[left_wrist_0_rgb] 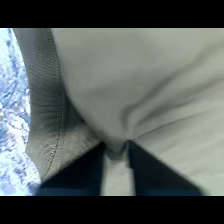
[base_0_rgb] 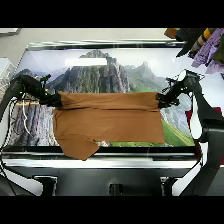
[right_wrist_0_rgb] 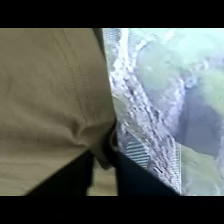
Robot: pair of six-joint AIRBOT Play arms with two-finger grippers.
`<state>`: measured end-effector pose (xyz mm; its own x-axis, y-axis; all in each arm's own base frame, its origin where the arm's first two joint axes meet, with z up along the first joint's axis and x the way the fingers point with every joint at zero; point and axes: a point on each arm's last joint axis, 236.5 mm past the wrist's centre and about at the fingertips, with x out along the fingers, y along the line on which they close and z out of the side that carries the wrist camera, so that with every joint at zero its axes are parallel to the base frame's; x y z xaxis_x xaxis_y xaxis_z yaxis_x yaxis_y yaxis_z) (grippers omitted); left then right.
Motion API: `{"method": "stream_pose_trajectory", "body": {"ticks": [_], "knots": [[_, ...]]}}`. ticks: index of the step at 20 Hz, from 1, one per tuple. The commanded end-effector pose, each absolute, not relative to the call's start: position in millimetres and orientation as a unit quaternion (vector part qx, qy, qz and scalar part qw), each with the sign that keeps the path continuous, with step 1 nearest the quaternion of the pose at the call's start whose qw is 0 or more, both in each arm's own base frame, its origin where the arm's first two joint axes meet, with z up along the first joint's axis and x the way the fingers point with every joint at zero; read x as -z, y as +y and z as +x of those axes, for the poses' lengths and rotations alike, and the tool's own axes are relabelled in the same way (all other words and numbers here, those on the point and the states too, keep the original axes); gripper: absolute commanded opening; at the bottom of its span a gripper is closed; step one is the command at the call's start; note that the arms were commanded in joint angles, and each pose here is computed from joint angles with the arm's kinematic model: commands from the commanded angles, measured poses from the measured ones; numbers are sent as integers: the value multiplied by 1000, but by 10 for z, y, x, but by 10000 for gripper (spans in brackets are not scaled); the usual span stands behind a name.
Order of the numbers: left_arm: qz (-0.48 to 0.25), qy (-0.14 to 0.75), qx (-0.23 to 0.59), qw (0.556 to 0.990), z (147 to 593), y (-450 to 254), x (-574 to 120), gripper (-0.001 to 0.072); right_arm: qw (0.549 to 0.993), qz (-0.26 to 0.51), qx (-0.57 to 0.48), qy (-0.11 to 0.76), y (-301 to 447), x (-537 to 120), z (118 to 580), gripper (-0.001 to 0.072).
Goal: Fold the clothes and pants, and hang the long-sleeved shirts on hangers.
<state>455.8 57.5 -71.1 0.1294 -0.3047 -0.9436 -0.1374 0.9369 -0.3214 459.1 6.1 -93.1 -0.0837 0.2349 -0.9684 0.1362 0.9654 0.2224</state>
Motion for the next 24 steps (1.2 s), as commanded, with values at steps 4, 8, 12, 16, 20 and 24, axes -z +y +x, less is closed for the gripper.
{"method": "stream_pose_trajectory", "body": {"ticks": [4, 8, 12, 16, 20, 24], "knots": [[-180, 633, 33, 752, 4542, 774, 374, 464, 684, 107, -71, 718, 50, 542, 4558, 411], [-216, 604, 6, 767, 4223, 1036, -91, 465, 733, 132, -55, 665, -388, -52, 4540, 411], [-321, 597, -8, 735, 3422, 919, 15, 464, 728, 224, -70, 644, -537, -185, 4078, 411], [-396, 608, -2, 688, 2689, 333, 320, 464, 712, 254, -65, 651, -368, 20, 3567, 410], [-431, 620, -2, 656, 2231, -66, 531, 464, 693, 278, -68, 662, -152, 163, 3205, 409], [-450, 632, -14, 630, 2021, -209, 704, 464, 692, 283, -71, 660, -76, 138, 3097, 408]]}}
